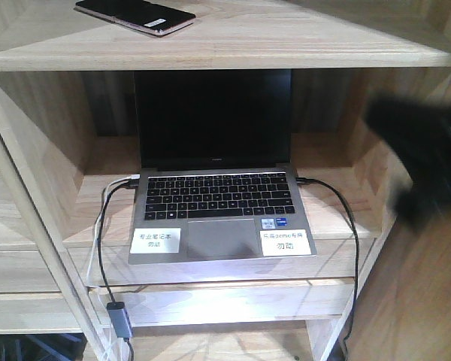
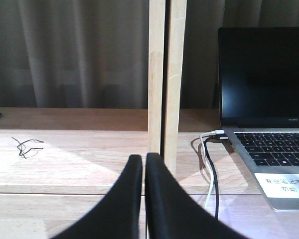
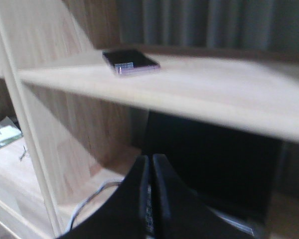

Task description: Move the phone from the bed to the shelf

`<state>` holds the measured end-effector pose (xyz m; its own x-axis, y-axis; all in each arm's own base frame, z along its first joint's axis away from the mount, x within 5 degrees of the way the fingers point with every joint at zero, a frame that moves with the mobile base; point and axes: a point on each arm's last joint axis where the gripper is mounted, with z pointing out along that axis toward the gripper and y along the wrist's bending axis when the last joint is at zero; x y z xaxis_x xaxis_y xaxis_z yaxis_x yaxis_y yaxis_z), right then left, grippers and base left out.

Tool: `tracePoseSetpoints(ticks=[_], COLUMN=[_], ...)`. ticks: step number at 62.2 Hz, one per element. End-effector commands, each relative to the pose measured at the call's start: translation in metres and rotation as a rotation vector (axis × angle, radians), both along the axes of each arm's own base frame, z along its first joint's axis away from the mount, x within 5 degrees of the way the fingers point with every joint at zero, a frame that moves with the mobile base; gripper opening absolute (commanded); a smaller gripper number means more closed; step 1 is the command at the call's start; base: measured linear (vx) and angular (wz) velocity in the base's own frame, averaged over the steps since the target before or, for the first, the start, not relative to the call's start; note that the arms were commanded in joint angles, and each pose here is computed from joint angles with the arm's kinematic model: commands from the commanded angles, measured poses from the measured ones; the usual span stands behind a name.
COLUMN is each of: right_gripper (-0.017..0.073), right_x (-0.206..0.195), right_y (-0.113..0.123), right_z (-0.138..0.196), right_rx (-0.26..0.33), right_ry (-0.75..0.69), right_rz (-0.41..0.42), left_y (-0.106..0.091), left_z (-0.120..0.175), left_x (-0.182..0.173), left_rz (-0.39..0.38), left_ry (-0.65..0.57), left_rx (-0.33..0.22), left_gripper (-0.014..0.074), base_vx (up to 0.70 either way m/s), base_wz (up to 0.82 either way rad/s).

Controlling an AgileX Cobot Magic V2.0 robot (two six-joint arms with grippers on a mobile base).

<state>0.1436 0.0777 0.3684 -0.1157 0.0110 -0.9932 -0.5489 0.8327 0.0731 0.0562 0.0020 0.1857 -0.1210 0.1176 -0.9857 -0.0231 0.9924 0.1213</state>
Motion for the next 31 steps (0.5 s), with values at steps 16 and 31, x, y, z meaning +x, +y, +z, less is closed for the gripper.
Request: tracePoseSetpoints(ticks=[16, 31], right_gripper=[-0.0006, -0.0006], right_x=[-0.075, -0.094], right_y=[-0.035, -0.043], right_z=[-0.046, -0.056], right_rx=[0.079, 0.111], right_ry=[-0.148, -0.217], right_rz=[-0.051, -0.062], left_y=[0.000, 0.000], left_z=[0.015, 0.015], left_x=[-0.001, -0.001], left_rz=[-0.002, -0.002], left_ry=[-0.108, -0.108], left_rx=[-0.011, -0.011], left_gripper=[0.0001, 0.0001], base_vx=[0.00, 0.00], base_wz=[0.00, 0.00])
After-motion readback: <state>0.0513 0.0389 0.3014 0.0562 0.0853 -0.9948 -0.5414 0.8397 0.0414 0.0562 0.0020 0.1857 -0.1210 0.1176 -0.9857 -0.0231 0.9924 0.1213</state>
